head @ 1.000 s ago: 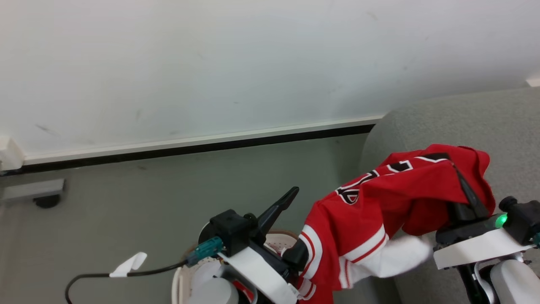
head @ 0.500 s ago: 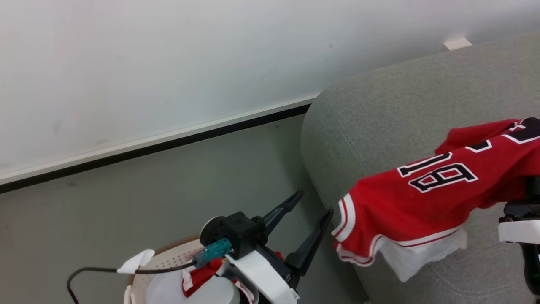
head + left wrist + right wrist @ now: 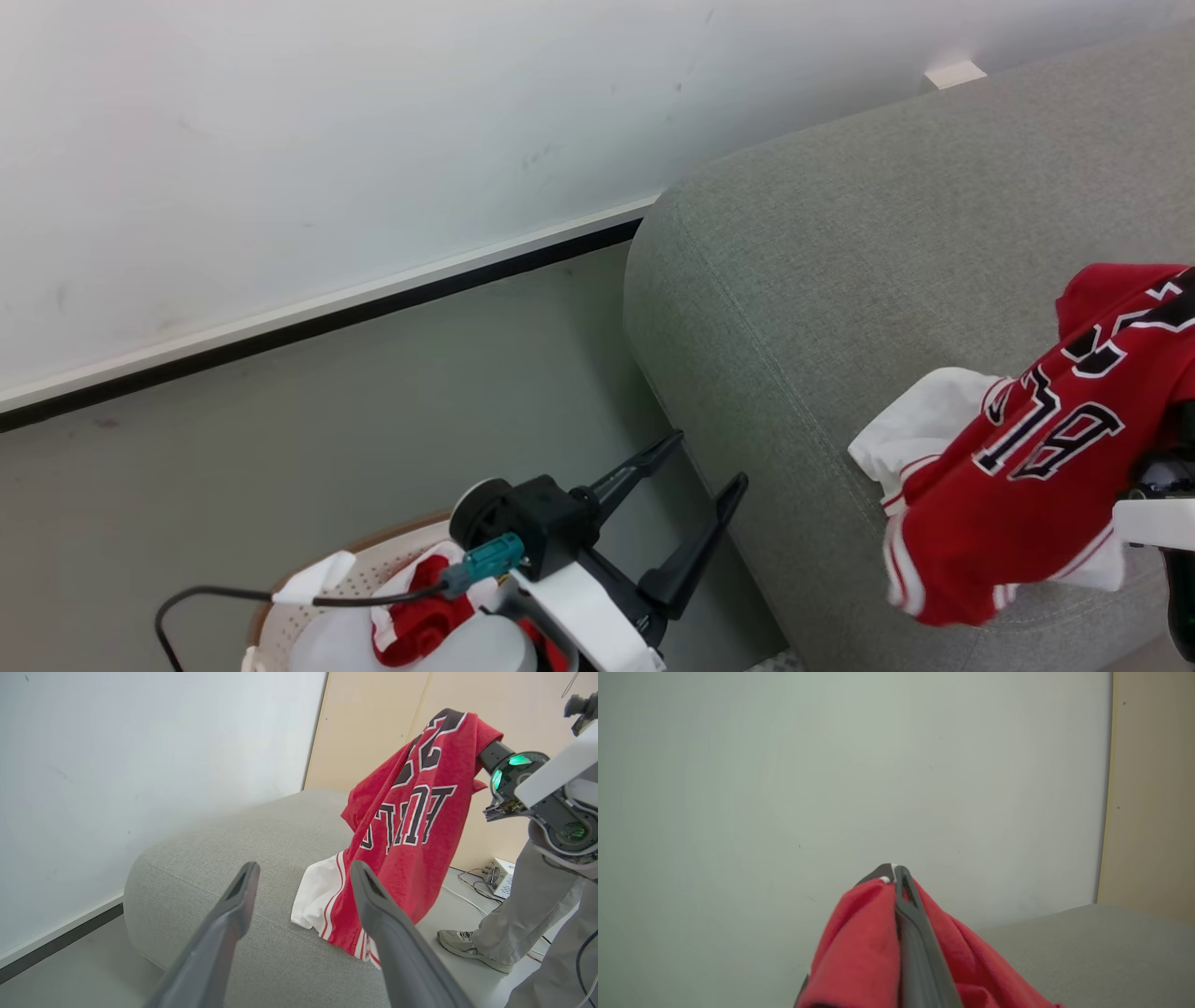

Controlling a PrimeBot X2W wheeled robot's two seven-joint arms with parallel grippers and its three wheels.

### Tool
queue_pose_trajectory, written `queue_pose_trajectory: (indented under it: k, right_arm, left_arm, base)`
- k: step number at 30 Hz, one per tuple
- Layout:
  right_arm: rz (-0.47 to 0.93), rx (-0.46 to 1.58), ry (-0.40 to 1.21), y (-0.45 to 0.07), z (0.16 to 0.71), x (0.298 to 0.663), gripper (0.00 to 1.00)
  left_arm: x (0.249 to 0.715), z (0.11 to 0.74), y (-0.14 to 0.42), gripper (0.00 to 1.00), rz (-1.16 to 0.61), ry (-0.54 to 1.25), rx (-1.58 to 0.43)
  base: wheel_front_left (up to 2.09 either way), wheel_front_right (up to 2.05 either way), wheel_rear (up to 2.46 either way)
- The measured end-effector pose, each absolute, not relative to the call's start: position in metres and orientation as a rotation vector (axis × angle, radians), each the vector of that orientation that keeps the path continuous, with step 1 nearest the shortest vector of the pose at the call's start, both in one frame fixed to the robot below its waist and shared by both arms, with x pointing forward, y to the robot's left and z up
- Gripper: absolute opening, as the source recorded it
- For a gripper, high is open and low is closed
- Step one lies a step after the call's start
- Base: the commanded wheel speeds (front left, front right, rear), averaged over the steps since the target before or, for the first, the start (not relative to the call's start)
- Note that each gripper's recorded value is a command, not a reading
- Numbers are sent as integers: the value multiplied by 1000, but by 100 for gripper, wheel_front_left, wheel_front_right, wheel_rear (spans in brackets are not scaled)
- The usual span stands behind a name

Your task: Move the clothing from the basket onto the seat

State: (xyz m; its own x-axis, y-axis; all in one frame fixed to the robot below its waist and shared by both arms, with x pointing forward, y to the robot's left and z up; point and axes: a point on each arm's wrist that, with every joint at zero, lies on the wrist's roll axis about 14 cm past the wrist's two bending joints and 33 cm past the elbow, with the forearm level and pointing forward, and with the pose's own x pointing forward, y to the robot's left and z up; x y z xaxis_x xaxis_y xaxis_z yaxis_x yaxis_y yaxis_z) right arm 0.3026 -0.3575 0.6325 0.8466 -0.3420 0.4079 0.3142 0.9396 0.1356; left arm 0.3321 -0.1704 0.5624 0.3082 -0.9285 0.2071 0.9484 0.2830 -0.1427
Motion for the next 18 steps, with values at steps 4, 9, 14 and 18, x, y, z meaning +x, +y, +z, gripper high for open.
queue_pose_trajectory:
  k: [4, 9, 14, 18]
  right_arm:
    - [-343, 65, -435, -356, 630, 305, 0]
    - [-315, 87, -420, -347, 624, 318, 0]
    - [-247, 84, -383, -335, 626, 356, 0]
    - [-198, 17, -342, -340, 639, 394, 0]
  left_arm:
    - [332, 562, -170, 100, -1261, -91, -254]
    - [337, 557, -167, 100, -1251, -86, -250]
    - [352, 550, -163, 100, -1230, -86, -235]
    - [365, 543, -160, 100, -1217, -74, -241]
  base:
    - [0, 0, 0]
    - [0, 0, 0]
    - [0, 0, 0]
    - [0, 0, 0]
